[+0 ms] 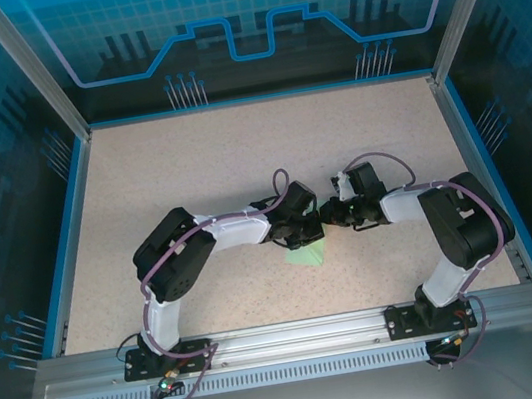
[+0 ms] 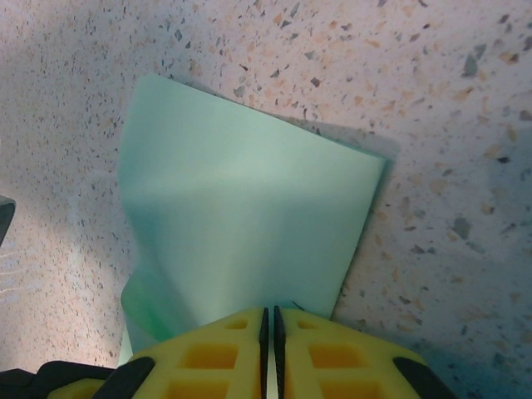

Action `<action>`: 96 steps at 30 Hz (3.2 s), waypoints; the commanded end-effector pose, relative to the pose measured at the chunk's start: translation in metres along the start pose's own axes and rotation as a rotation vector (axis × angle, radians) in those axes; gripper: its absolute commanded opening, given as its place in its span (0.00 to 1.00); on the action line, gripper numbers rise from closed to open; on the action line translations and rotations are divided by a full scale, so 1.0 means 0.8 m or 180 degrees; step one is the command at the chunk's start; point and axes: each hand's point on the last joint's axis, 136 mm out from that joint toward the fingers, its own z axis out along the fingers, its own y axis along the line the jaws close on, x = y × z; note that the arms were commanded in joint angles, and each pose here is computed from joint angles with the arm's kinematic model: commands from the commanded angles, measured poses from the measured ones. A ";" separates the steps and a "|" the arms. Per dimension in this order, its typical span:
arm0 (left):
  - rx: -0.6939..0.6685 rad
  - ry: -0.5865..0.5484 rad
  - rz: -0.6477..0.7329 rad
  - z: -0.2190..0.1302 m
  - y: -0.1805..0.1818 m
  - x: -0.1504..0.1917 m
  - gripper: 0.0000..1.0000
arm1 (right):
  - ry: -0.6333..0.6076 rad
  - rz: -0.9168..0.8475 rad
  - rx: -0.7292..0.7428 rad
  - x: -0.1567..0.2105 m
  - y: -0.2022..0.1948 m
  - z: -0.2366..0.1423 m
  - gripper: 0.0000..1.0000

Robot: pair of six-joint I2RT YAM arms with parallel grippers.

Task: Fold a paper plane with a square sheet of paper (pick it up from the middle)
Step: Fold the triangle a second time at the center of the table.

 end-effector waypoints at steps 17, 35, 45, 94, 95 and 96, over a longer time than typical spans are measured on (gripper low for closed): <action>0.0045 -0.0048 0.0144 -0.008 -0.006 -0.005 0.03 | 0.0284 0.0127 0.0411 0.023 -0.038 0.008 0.12; 0.0156 -0.0057 0.0122 -0.016 -0.013 -0.003 0.03 | 0.0269 0.0098 0.0433 0.023 -0.039 0.005 0.12; -0.0037 0.0019 0.0094 0.005 0.010 0.002 0.03 | 0.0252 0.0078 0.0422 0.022 -0.036 0.002 0.12; 0.0390 0.0211 -0.0259 0.025 0.014 0.009 0.49 | 0.0270 0.0389 -0.0276 0.109 0.029 -0.085 0.13; 0.0397 0.0213 -0.0270 0.024 0.013 0.008 0.50 | 0.0287 0.0399 -0.0308 0.114 0.033 -0.082 0.12; 0.0405 0.0213 -0.0280 0.023 0.012 0.008 0.51 | 0.0290 0.0406 -0.0335 0.116 0.036 -0.079 0.11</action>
